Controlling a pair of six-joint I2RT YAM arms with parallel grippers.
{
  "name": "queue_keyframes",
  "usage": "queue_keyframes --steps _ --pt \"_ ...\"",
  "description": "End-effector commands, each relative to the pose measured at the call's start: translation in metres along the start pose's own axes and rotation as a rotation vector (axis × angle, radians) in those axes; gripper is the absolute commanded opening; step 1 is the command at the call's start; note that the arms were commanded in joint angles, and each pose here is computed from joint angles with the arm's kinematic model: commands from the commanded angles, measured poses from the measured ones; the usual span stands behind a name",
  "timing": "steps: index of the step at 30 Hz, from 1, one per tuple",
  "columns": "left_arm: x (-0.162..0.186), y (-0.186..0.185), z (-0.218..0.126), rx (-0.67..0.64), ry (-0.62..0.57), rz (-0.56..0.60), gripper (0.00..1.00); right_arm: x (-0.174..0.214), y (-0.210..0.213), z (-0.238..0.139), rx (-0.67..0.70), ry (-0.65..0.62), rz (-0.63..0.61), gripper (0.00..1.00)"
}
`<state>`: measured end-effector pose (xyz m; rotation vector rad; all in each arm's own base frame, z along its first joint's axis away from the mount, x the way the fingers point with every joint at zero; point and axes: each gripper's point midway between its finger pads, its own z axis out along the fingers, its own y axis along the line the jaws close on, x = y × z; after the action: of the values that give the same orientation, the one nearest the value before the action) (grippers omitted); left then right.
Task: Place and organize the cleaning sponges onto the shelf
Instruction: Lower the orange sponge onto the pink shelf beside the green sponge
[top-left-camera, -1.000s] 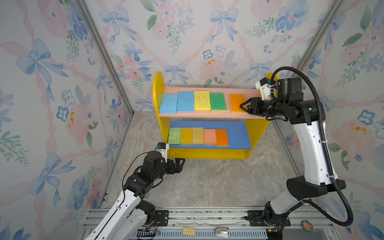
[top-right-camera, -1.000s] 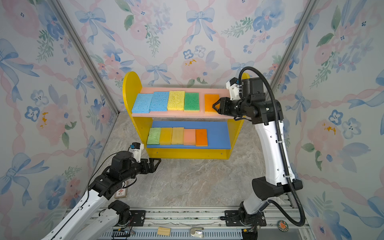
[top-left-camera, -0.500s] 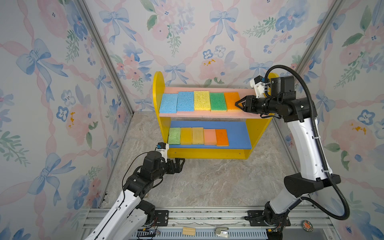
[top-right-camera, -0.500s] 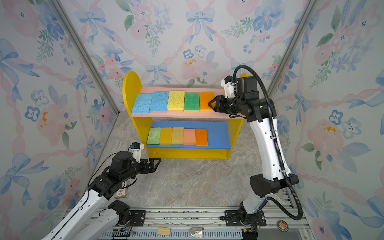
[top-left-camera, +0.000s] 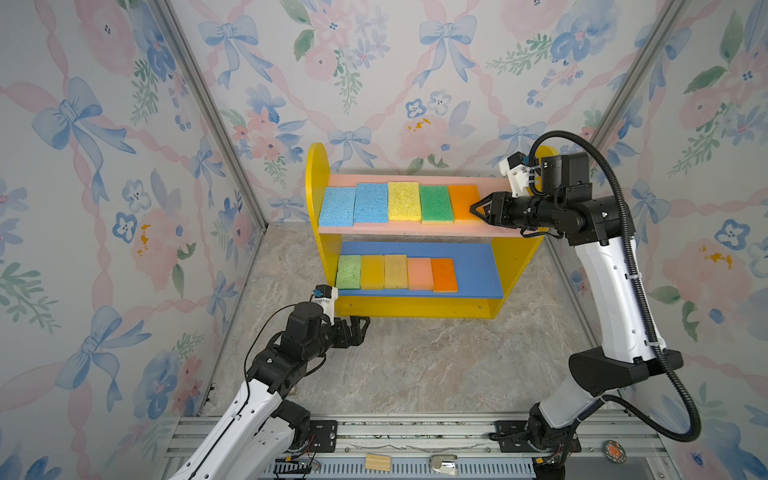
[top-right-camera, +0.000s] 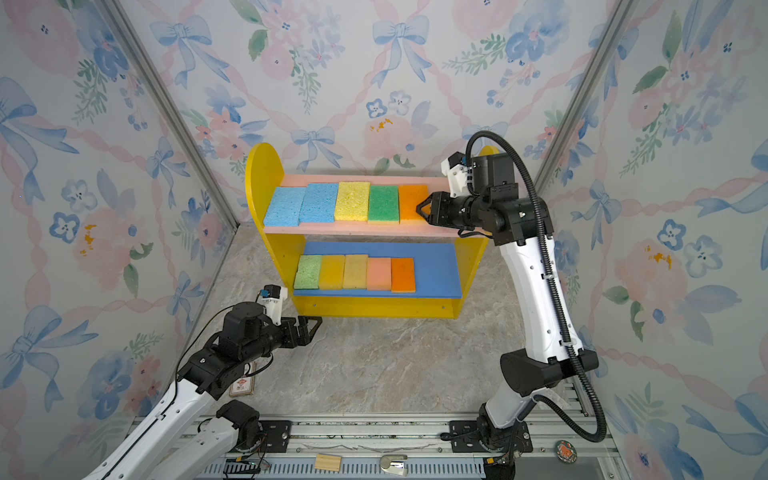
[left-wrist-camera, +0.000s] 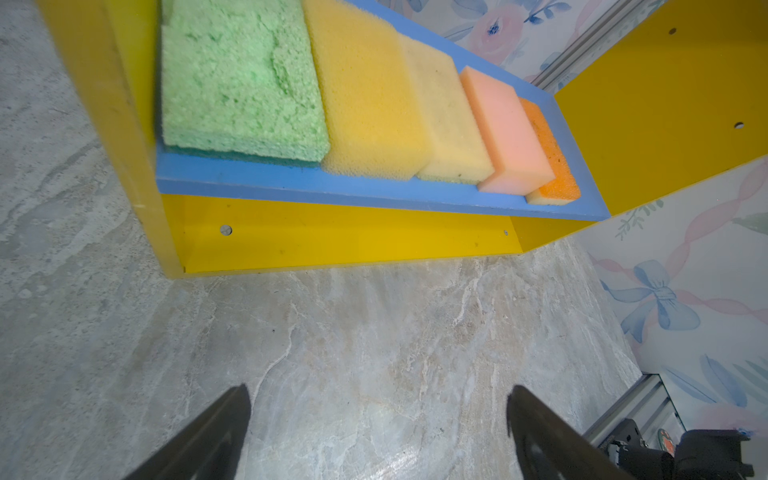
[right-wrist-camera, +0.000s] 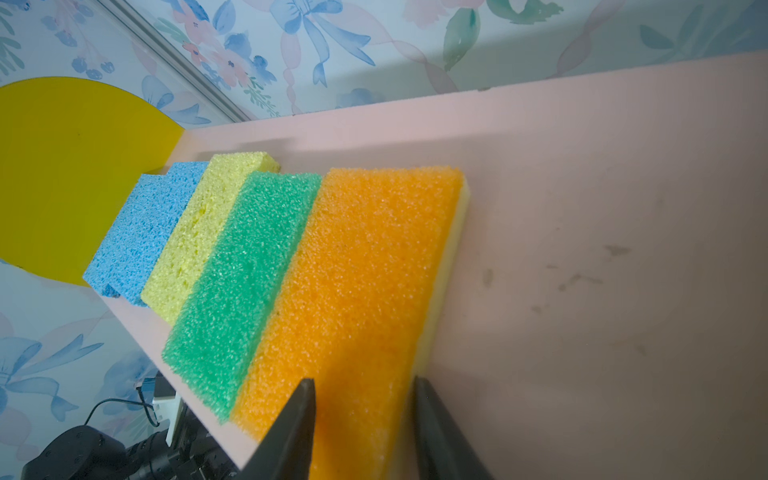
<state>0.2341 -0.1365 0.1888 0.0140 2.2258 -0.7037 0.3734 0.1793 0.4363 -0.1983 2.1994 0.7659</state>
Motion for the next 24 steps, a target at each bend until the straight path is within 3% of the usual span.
queue_keyframes --steps 1,16,24 --pt "0.004 0.004 0.0 -0.008 0.006 0.01 0.98 0.022 0.002 -0.002 0.002 0.076 0.0 0.4" --pt "0.004 0.003 0.001 -0.007 0.007 0.01 0.98 0.027 0.008 -0.021 0.003 0.058 -0.007 0.36" --pt "0.004 0.003 0.0 -0.006 0.005 0.01 0.98 0.03 0.017 -0.013 -0.026 0.068 0.01 0.45"
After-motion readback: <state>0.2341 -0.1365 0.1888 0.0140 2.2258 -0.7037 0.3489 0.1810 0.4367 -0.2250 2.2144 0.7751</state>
